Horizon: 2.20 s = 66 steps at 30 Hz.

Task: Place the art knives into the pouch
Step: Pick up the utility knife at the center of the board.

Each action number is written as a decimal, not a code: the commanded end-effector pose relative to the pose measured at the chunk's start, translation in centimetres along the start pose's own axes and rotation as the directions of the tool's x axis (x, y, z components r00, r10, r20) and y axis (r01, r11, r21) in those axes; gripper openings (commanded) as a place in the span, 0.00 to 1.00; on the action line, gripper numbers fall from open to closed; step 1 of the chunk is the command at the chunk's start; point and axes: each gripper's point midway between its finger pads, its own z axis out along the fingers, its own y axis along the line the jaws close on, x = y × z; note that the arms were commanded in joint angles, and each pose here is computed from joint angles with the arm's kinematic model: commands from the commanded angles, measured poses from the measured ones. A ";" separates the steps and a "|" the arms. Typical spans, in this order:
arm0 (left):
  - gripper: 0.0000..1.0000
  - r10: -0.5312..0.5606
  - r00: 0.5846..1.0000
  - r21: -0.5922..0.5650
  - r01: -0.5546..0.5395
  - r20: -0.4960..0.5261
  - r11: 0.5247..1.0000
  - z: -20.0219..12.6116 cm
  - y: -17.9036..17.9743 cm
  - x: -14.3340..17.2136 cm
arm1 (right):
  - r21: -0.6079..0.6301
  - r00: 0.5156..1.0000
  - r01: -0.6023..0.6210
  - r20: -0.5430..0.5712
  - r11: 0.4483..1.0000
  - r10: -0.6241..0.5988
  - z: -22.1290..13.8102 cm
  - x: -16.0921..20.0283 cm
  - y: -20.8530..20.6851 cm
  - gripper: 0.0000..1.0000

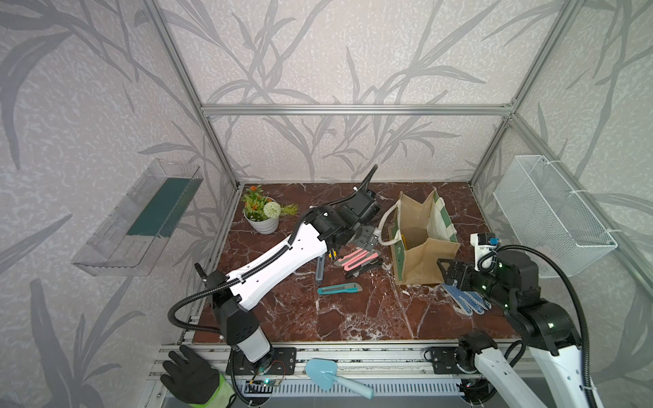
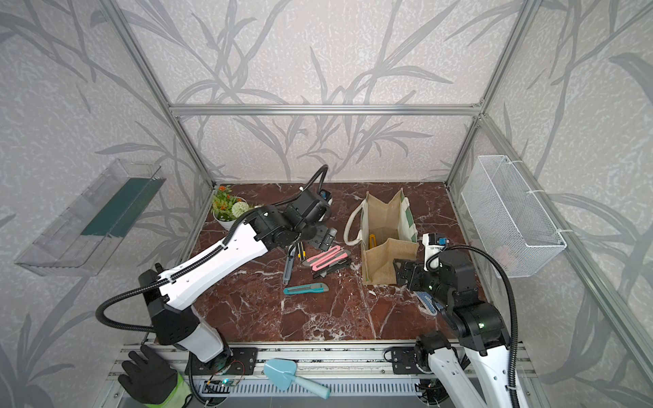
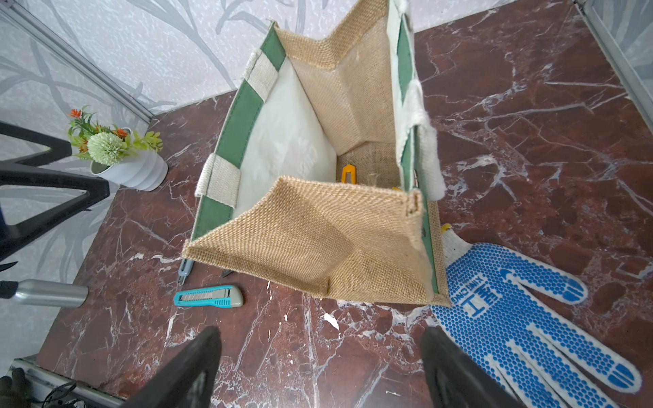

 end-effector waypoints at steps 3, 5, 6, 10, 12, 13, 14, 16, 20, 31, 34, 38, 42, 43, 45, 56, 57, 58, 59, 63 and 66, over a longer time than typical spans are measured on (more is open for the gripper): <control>0.99 -0.155 0.988 0.004 0.155 0.010 0.988 -0.7 2.7 3.2 | -0.067 1.000 0.026 0.006 0.997 -0.026 -0.4 -1.0 1.5 0.89; 0.99 -0.189 0.982 -0.002 0.189 -0.027 0.982 -0.1 3.7 5.2 | -0.093 0.999 0.042 -0.003 0.995 -0.042 -0.3 -1.1 2.0 0.90; 0.99 -0.214 0.975 -0.008 0.214 -0.050 0.977 0.2 4.1 6.4 | -0.103 0.999 0.052 -0.010 0.993 -0.053 -0.3 -1.0 2.3 0.90; 0.98 -0.284 0.953 -0.016 0.284 -0.111 0.959 1.4 5.3 10.0 | -0.120 0.996 0.075 -0.027 0.990 -0.079 -0.3 -1.0 2.6 0.90; 0.97 -0.312 0.941 -0.011 0.313 -0.130 0.950 1.9 5.5 11.4 | -0.133 0.997 0.071 -0.033 0.989 -0.076 -0.3 -0.9 2.8 0.90; 0.96 -0.324 0.936 -0.006 0.326 -0.140 0.945 2.2 5.6 12.1 | -0.137 0.997 0.066 -0.038 0.988 -0.072 -0.3 -0.8 2.9 0.90; 0.96 -0.334 0.930 -0.003 0.338 -0.150 0.941 2.5 5.7 12.7 | -0.146 0.997 0.060 -0.039 0.988 -0.067 -0.2 -0.8 3.0 0.90; 0.95 -0.353 0.920 0.005 0.359 -0.170 0.933 3.1 5.8 13.7 | -0.167 0.998 0.042 -0.044 0.985 -0.050 -0.1 -0.7 3.4 0.90; 0.93 -0.369 0.905 -0.004 0.377 -0.210 0.926 4.2 6.2 15.4 | -0.183 0.998 0.008 -0.056 0.983 -0.019 0.2 -0.4 3.5 0.90; 0.80 -0.416 0.865 -0.015 0.430 -0.280 0.903 7.2 6.0 17.6 | -0.134 0.998 -0.024 -0.063 0.991 0.016 0.5 0.0 2.6 0.90; 0.76 -0.417 0.859 -0.040 0.425 -0.298 0.904 8.0 6.2 18.0 | -0.123 0.998 -0.026 -0.067 0.992 0.018 0.6 -0.1 2.4 0.90; 0.71 -0.419 0.853 -0.054 0.424 -0.312 0.904 8.7 6.2 18.3 | -0.119 0.998 -0.025 -0.068 0.993 0.017 0.5 -0.2 2.4 0.90; 0.66 -0.427 0.853 -0.105 0.415 -0.301 0.904 9.5 7.2 18.2 | -0.118 0.998 -0.029 -0.066 0.993 0.021 0.5 -0.1 2.4 0.90; 0.62 -0.432 0.851 -0.118 0.417 -0.297 0.901 9.7 7.5 17.9 | -0.118 0.998 -0.031 -0.066 0.993 0.023 0.6 -0.1 2.3 0.90; 0.55 -0.437 0.852 -0.115 0.422 -0.288 0.899 10.0 7.5 17.2 | -0.120 0.997 -0.036 -0.065 0.992 0.028 0.6 -0.1 2.4 0.90; 0.52 -0.231 0.904 -0.030 0.236 -0.360 0.971 10.1 3.3 17.4 | -0.105 0.998 -0.026 -0.063 0.994 0.020 0.3 0.0 2.1 0.90; 0.52 -0.198 0.907 -0.021 0.205 -0.371 0.979 10.2 2.5 17.6 | -0.105 0.998 -0.026 -0.061 0.994 0.019 0.3 -0.1 2.1 0.90; 0.52 -0.168 0.909 -0.014 0.176 -0.381 0.984 10.4 1.8 17.9 | -0.103 0.998 -0.026 -0.063 0.994 0.020 0.4 0.0 2.1 0.90; 0.52 -0.147 0.911 -0.008 0.156 -0.386 0.988 10.6 1.2 18.0 | -0.100 0.998 -0.025 -0.063 0.995 0.019 0.4 0.0 2.0 0.90; 0.52 -0.088 0.906 0.003 0.098 -0.413 0.995 11.5 -0.6 18.6 | -0.094 0.998 -0.025 -0.065 0.995 0.019 0.4 0.0 1.9 0.90; 0.54 -0.047 0.906 0.012 0.057 -0.421 0.998 11.8 -1.7 18.7 | -0.090 0.997 -0.022 -0.071 0.996 0.016 0.5 0.0 1.9 0.90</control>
